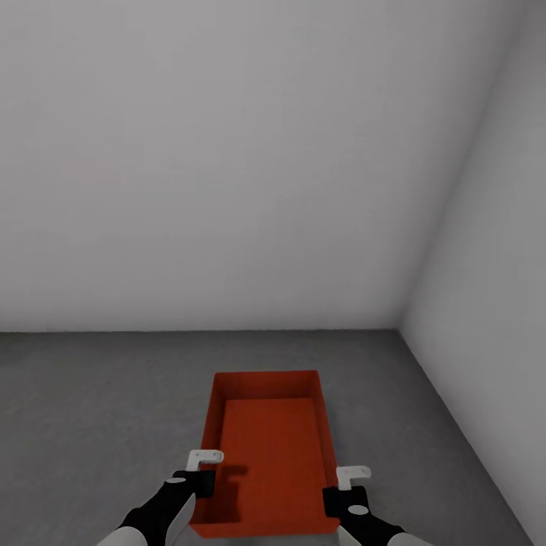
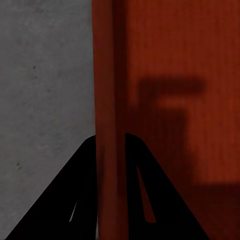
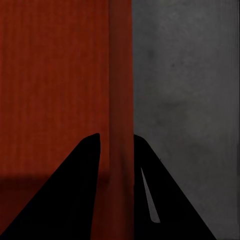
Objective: Move the two storage containers from the living room to the garage. In the garage, place one container on the floor and stack the other container on top of it (either order is fine).
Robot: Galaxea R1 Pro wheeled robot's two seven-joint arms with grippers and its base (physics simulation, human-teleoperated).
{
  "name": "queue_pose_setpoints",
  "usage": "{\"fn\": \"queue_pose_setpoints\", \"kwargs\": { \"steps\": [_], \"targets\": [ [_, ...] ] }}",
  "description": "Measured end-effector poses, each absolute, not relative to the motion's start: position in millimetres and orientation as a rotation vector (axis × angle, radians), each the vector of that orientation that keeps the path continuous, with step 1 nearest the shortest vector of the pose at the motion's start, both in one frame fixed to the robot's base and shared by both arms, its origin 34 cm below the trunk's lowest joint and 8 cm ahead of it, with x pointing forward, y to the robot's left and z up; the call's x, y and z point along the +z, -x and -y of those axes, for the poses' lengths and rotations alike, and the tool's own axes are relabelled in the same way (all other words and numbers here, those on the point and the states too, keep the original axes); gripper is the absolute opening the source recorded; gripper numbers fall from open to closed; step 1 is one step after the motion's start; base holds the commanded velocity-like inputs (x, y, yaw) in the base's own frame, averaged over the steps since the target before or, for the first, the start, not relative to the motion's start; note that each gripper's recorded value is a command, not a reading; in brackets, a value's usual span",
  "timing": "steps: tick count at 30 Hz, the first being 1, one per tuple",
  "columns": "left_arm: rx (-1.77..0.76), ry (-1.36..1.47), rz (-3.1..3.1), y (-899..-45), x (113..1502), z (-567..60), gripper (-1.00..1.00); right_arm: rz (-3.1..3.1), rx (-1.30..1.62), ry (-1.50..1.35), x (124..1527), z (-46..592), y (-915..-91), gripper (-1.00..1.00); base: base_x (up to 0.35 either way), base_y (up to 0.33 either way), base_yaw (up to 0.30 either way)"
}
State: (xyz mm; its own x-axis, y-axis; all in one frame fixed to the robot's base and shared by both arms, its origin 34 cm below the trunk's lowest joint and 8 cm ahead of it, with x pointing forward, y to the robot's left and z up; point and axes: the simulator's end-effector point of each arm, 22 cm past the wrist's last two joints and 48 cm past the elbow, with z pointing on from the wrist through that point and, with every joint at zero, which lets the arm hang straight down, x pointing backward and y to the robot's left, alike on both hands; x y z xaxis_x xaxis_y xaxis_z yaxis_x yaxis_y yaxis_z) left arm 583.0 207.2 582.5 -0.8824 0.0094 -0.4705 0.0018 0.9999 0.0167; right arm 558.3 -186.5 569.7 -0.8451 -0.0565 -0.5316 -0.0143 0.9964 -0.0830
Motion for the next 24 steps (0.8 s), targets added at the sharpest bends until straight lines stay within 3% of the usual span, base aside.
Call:
{"fn": "queue_pose_setpoints", "kwargs": {
  "steps": [5,13,24],
  "targets": [
    [0.021,-0.008,-2.651,-583.1,582.6,-206.7,-1.00,-2.577,-0.101,0.049,569.6,187.0,-558.3,-1.00,0.000,0.000,-0.237],
    [0.022,-0.008,-2.652,-583.0,582.5,-207.3,-1.00,-2.577,-0.101,0.050,569.7,186.5,-558.3,-1.00,0.000,0.000,-0.023],
    [0.022,-0.008,-2.652,-583.0,582.5,-207.3,-1.00,-2.577,-0.101,0.050,569.7,186.5,-558.3,-1.00,0.000,0.000,0.124]
  ]
}}
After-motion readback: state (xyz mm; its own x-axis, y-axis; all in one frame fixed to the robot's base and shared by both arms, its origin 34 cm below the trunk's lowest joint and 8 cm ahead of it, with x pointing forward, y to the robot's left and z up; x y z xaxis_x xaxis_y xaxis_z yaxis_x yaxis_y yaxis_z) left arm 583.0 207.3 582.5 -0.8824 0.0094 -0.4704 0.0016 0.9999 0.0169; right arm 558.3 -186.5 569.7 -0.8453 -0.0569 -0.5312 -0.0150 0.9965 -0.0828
